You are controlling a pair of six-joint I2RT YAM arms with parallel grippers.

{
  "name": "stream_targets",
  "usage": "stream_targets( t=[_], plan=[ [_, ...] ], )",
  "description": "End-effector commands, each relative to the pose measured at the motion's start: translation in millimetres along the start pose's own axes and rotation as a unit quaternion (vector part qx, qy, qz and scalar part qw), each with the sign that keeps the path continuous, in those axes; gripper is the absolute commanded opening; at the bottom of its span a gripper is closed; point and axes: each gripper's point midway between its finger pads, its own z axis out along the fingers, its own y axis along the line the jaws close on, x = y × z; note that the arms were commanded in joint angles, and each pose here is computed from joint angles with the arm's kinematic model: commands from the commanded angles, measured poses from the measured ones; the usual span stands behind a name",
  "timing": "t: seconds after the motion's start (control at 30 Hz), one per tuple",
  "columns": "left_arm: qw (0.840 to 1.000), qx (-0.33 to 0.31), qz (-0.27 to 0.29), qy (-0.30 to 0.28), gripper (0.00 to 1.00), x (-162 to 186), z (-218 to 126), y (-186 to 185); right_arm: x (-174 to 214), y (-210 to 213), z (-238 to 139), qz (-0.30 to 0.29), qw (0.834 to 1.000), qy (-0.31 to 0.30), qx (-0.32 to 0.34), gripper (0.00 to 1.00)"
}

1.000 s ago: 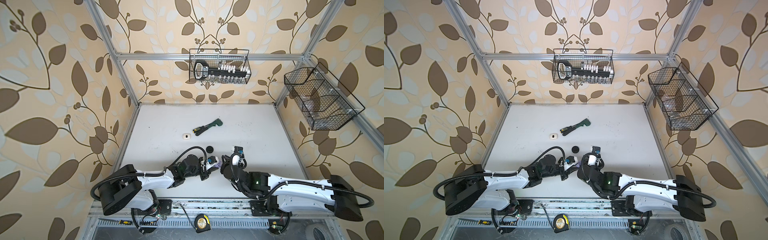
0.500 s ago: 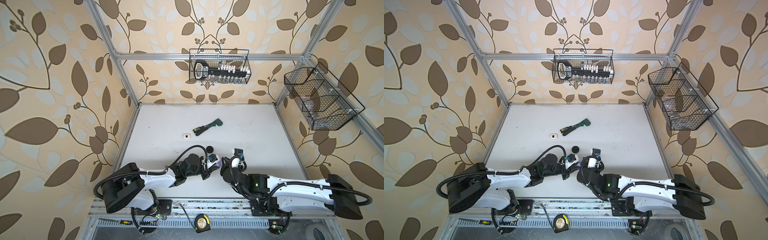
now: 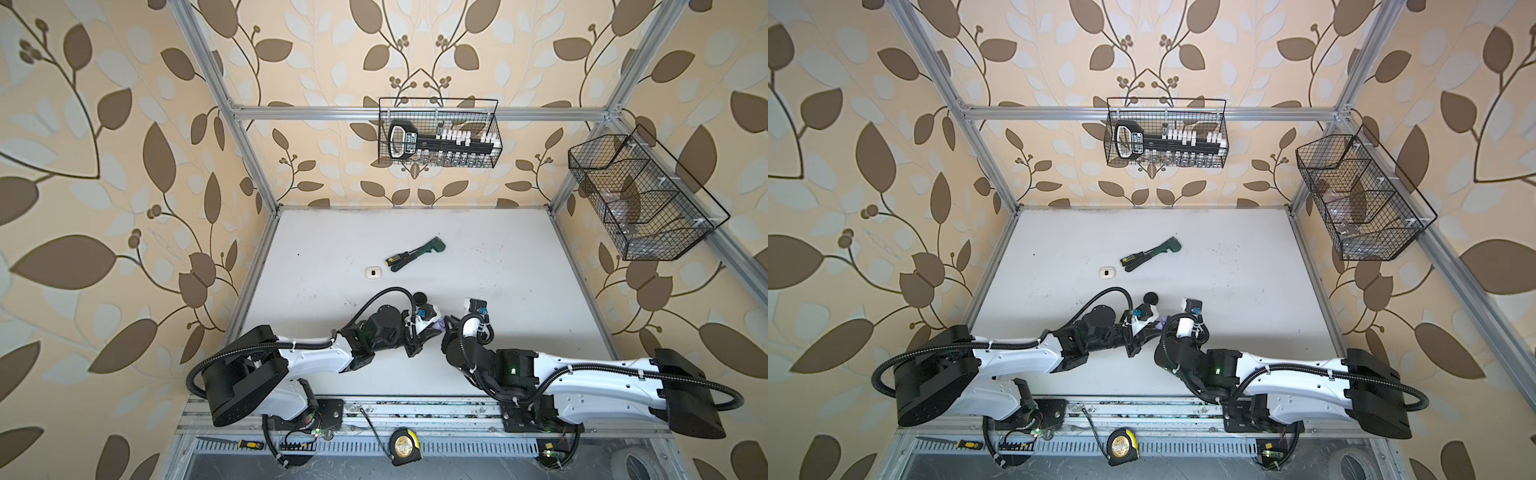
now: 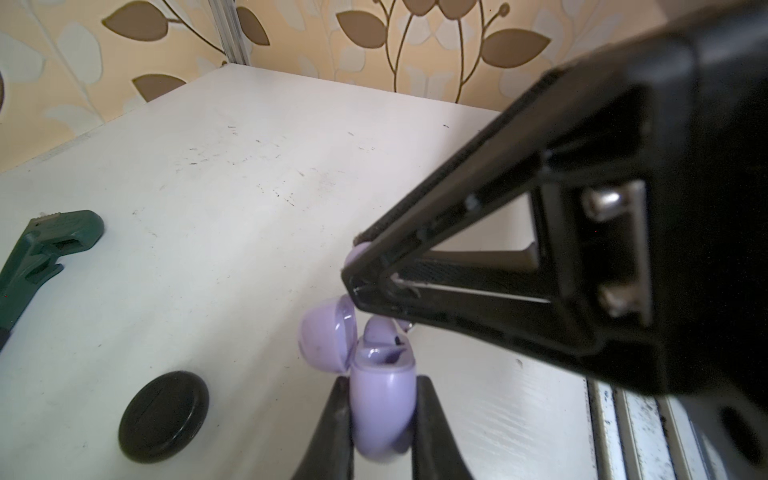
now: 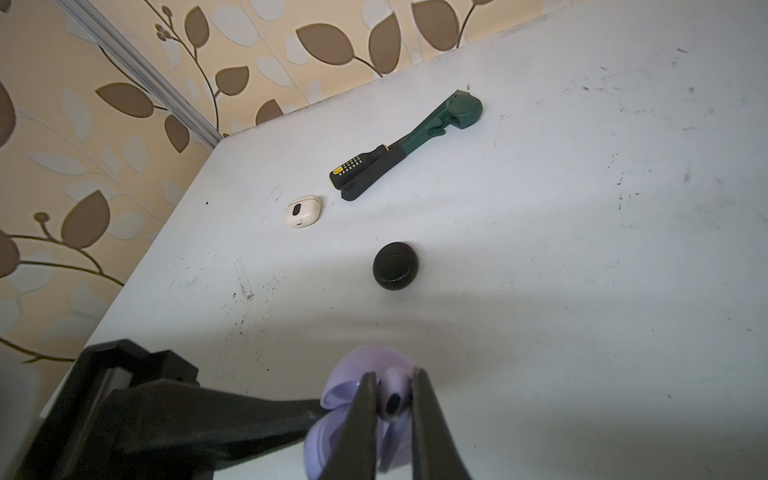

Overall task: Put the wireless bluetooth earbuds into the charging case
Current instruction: 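Lower the earbud into the empty case slot and open the right gripper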

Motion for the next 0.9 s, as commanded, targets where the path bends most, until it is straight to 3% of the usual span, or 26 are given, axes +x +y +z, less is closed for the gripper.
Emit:
stream_targets(
  t=[0.0,0.87],
  plan=[
    [1.0,0.002,0.005,-0.031,0.0,-23.5,3.6,-1.6,4.1,-2.8,0.0,0.0,1.0,-0.001,0.002,0.14],
    [0.999,0.009,-0.005,-0.032,0.0,-25.8,4.4,-3.6,5.7,6.9,5.9,-0.005,1.0,-0.005,0.002,0.14]
  ],
)
